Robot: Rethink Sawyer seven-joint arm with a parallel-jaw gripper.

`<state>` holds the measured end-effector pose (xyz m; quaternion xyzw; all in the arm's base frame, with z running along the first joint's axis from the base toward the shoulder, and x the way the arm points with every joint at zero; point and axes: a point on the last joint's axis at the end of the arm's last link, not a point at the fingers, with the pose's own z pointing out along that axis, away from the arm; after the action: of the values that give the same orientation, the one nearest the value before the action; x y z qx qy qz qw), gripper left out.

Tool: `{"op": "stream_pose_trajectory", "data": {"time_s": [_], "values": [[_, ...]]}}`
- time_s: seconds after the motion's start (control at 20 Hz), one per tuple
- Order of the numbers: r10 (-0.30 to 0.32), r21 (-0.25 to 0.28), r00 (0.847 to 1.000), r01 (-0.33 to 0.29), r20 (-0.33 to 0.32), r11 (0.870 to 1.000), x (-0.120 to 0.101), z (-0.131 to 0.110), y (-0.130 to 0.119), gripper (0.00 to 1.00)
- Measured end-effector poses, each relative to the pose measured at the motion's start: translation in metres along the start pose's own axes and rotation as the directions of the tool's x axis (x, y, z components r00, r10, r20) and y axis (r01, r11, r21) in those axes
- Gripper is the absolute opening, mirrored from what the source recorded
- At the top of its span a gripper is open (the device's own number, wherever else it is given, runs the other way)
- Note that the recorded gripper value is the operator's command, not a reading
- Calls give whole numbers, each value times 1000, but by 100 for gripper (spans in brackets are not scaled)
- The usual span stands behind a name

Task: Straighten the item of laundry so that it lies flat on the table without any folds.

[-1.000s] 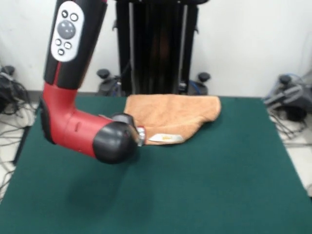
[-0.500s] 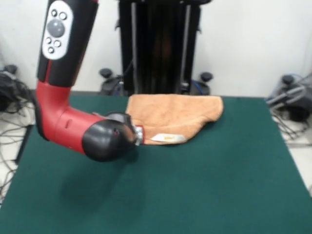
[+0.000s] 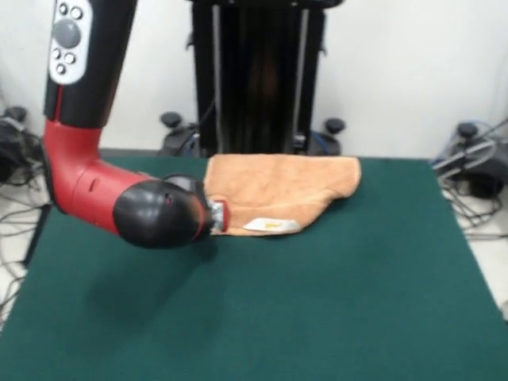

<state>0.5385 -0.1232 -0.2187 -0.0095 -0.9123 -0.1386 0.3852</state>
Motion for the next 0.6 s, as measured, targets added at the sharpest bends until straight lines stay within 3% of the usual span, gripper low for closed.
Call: {"op": "stream_pose_trajectory", "data": {"time_s": [0.15, 0.35, 0.45, 0.5, 0.6], "values": [[-6, -1, 997, 6, 80, 1000, 12, 0, -1, 0], [-29, 55, 975, 17, 218, 998, 32, 3, 3, 0], [-60, 109, 951, 27, 304, 994, 46, 7, 6, 0], [-96, 167, 922, 35, 374, 985, 59, 12, 7, 0], [-140, 228, 886, 40, 441, 973, 73, 18, 6, 0]]}}
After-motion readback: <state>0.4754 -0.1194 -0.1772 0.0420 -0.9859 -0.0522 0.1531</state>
